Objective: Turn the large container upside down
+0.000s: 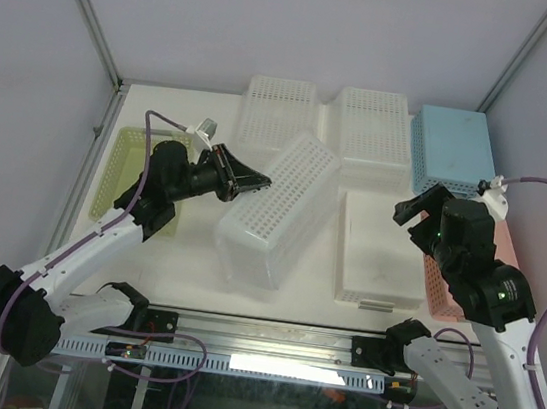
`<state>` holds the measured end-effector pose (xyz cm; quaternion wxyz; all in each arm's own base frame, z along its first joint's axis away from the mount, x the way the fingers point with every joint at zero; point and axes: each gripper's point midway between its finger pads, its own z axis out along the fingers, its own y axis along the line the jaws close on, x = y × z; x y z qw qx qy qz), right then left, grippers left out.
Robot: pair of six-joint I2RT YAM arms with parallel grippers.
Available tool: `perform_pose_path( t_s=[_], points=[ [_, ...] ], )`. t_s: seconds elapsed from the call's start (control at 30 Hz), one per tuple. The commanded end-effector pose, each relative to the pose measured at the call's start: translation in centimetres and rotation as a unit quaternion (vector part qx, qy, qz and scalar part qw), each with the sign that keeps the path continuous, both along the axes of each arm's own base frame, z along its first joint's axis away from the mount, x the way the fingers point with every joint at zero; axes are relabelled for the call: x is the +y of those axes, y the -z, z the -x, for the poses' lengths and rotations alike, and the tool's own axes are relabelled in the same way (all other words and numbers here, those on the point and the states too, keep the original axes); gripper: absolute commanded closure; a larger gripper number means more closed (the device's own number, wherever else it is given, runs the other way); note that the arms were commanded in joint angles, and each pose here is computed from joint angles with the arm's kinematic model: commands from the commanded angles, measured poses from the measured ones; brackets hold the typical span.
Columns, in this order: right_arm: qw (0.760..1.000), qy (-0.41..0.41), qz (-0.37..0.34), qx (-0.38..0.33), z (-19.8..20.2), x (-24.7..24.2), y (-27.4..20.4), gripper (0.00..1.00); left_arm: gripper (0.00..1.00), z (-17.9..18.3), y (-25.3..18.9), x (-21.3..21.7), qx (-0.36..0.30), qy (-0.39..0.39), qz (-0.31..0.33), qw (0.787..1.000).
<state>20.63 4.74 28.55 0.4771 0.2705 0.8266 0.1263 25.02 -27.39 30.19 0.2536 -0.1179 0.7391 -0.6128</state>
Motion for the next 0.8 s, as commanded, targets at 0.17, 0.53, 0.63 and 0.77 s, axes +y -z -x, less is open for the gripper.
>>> perform_pose_path(
  t_s=[0.17,0.53,0.63,0.77],
  points=[
    [1.000,0.003,-0.006,-0.025,-0.8,0.1,-1.5,0.18,1.00,-0.3,-1.2,1.7,-0.018,-0.060,0.096,0.993],
    [1.000,-0.004,-0.012,-0.016,-1.9,1.0,-1.1,0.18,0.48,-0.8,5.9,5.7,0.004,-0.171,-0.041,0.984],
    [1.000,-0.008,-0.014,-0.012,-2.2,1.3,-0.8,0.18,0.12,-0.7,7.7,6.8,0.010,-0.186,-0.091,0.978],
    [1.000,-0.011,-0.018,-0.010,-2.3,1.6,-0.5,0.18,0.01,-0.4,10.3,7.9,0.025,-0.191,-0.156,0.969]
  ],
)
